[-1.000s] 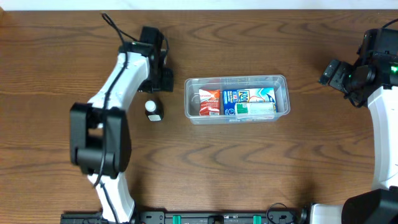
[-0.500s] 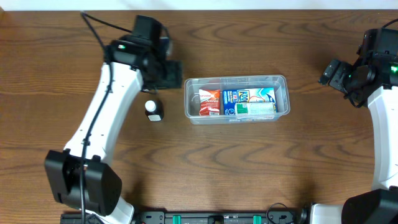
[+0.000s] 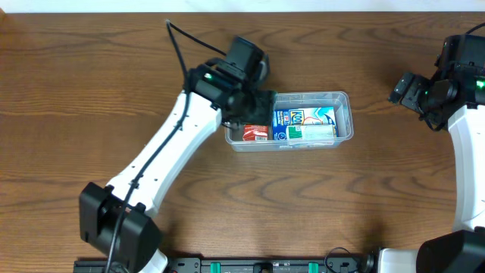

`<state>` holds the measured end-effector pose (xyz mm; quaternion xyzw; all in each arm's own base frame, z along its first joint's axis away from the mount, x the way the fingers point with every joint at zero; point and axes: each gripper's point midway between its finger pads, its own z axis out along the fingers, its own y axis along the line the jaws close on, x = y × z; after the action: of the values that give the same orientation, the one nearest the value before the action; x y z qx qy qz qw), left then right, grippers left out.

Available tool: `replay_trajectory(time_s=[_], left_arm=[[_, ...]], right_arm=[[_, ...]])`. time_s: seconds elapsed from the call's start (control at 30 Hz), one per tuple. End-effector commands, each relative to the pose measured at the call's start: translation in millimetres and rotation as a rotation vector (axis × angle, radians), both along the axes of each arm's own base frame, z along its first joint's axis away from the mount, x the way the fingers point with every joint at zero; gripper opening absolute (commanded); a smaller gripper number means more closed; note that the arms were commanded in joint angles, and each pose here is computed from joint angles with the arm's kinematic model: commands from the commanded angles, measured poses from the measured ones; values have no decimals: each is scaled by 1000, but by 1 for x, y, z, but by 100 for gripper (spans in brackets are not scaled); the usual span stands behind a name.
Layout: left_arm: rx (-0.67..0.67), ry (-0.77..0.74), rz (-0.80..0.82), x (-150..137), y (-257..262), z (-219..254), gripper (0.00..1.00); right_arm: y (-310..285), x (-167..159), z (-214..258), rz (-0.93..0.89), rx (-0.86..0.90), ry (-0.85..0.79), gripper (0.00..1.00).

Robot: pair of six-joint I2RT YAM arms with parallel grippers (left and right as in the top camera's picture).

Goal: Pack container
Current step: 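Lift the Zam-Buk box and carry it over the container, then lower the Zam-Buk box upright beside the red packet and release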

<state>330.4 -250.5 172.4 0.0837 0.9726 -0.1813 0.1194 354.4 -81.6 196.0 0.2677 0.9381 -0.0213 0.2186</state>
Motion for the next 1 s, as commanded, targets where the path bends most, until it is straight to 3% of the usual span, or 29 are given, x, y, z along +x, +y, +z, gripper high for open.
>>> replay_trajectory(time_s=[0.0, 0.27, 0.57, 0.97], left_arm=[[52, 47, 35, -2, -7, -27, 64], [119, 141, 47, -5, -14, -72, 64], [252, 136, 104, 6, 3, -105, 64], [324, 100, 149, 20, 15, -121, 65]], right_arm=[[-4, 0, 6, -22, -3, -16, 99], [-4, 1, 6, -22, -3, -16, 99], [-4, 1, 6, -22, -3, -16, 99], [-4, 1, 6, -22, -3, -16, 99]])
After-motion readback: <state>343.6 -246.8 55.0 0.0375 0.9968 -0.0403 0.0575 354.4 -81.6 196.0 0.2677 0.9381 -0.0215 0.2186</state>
